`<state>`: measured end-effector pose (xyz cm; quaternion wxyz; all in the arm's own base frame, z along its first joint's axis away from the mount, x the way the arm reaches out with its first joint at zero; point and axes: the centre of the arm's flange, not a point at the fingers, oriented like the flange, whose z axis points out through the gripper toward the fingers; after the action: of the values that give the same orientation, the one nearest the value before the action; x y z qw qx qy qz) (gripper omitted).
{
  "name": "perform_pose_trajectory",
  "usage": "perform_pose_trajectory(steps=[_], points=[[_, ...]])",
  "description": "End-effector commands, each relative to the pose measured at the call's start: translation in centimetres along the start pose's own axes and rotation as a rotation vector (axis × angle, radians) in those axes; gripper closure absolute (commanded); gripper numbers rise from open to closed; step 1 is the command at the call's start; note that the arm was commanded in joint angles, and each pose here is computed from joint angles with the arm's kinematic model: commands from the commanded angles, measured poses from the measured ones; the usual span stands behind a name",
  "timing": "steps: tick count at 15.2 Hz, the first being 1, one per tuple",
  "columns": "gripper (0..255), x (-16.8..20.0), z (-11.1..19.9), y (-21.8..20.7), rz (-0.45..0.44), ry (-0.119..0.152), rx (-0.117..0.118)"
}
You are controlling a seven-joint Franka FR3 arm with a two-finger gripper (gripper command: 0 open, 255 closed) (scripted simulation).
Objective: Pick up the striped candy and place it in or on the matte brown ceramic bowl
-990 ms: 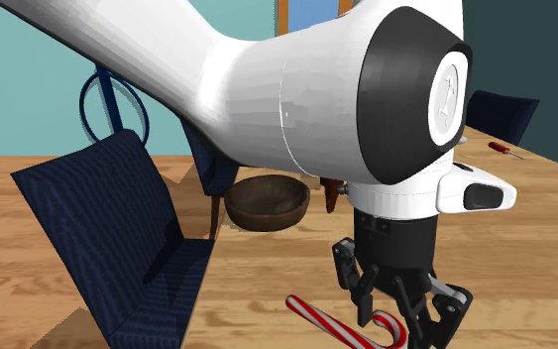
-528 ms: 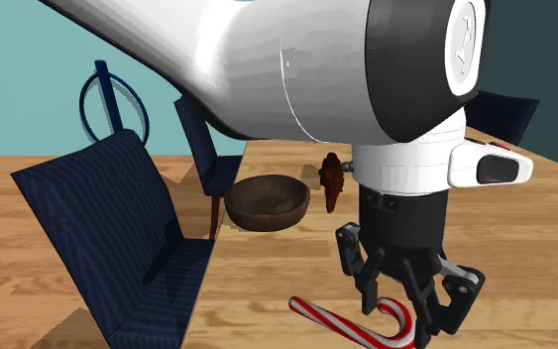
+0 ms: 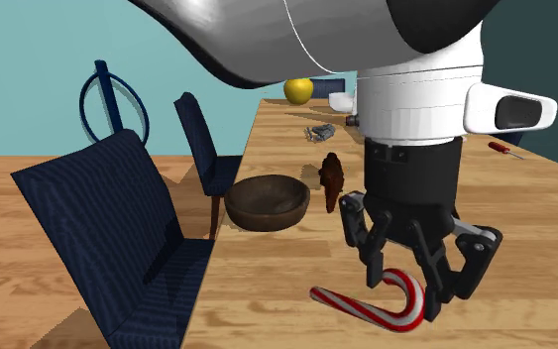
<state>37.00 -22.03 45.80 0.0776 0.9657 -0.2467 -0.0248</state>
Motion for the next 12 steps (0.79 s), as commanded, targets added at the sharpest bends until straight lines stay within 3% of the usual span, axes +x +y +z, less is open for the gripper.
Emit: perform_pose_trajectory(steps=[1, 9, 12], points=[[255, -0.1, -1.0, 0.1, 0.000, -0.001, 0.000], [255, -0.1, -5.1, 0.7, 0.000, -0.001, 0.000], [255, 1.1, -5.9, -3.0, 0.000, -0.001, 0.000]])
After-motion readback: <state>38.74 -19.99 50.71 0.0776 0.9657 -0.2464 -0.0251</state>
